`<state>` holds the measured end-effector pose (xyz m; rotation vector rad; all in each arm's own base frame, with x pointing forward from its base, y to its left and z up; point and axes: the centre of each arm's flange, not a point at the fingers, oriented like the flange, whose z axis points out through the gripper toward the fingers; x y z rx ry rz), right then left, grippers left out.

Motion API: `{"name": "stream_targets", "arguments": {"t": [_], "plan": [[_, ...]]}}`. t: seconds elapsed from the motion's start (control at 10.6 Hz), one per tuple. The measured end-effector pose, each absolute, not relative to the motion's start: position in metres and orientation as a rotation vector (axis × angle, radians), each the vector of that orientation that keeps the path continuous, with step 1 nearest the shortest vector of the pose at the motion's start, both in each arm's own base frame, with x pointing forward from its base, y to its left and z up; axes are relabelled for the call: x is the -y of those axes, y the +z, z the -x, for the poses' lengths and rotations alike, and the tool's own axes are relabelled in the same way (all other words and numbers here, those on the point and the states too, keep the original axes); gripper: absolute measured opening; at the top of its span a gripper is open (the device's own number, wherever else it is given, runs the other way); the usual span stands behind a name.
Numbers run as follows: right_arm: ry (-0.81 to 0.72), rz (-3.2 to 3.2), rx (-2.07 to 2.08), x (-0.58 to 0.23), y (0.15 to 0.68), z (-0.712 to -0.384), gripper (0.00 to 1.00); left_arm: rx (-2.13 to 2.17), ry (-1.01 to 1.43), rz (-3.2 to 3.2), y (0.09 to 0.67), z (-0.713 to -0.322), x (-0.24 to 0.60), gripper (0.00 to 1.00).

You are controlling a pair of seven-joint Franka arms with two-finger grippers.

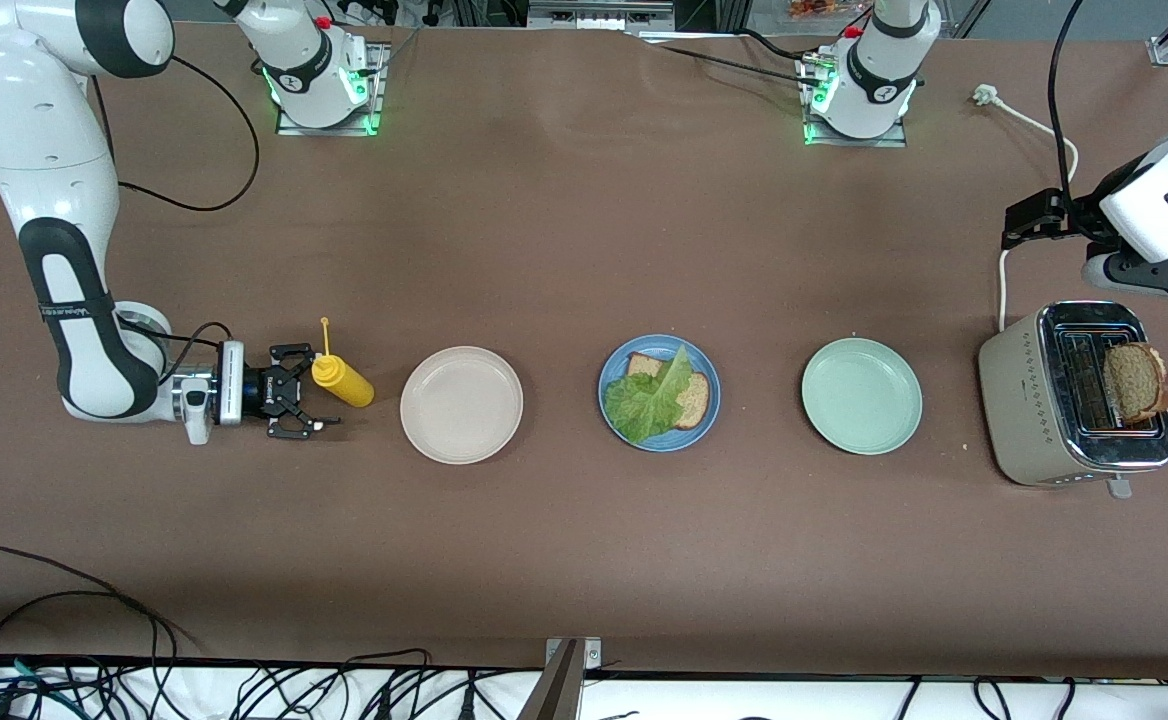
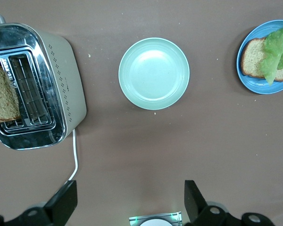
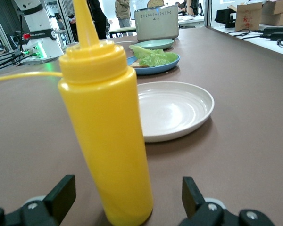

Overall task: Make sandwich in blue plate with both arms
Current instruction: 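Lower the open right gripper around the yellow mustard bottle and close it, then lift the mustard bottle with the right gripper and carry it toward the blue plate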

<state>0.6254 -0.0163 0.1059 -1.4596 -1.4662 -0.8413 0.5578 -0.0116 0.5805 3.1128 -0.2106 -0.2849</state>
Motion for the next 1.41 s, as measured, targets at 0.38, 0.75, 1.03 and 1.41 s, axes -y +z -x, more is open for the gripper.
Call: {"name": "stream_targets", "arguments": {"t": [0.38,0.75,1.03,1.41], "plan": [[-0.852,1.418,1.486,-0.004,0.105,-0.626,1.0,0.211,-0.285,-3.113,0.581,-0.558,0.012,1.0],[-0.851,1.43,1.49,-0.007,0.093,-0.624,0.79,0.21,-0.285,-3.113,0.581,-0.558,0.012,1.0],[-0.863,1.453,1.522,-0.014,0.096,-0.63,0.41,0.21,-0.286,-3.113,0.581,-0.558,0.012,1.0],[-0.66,1.667,1.577,-0.072,0.141,-0.658,0.34,0.21,-0.286,-3.113,0.58,-0.558,0.011,1.0]]}}
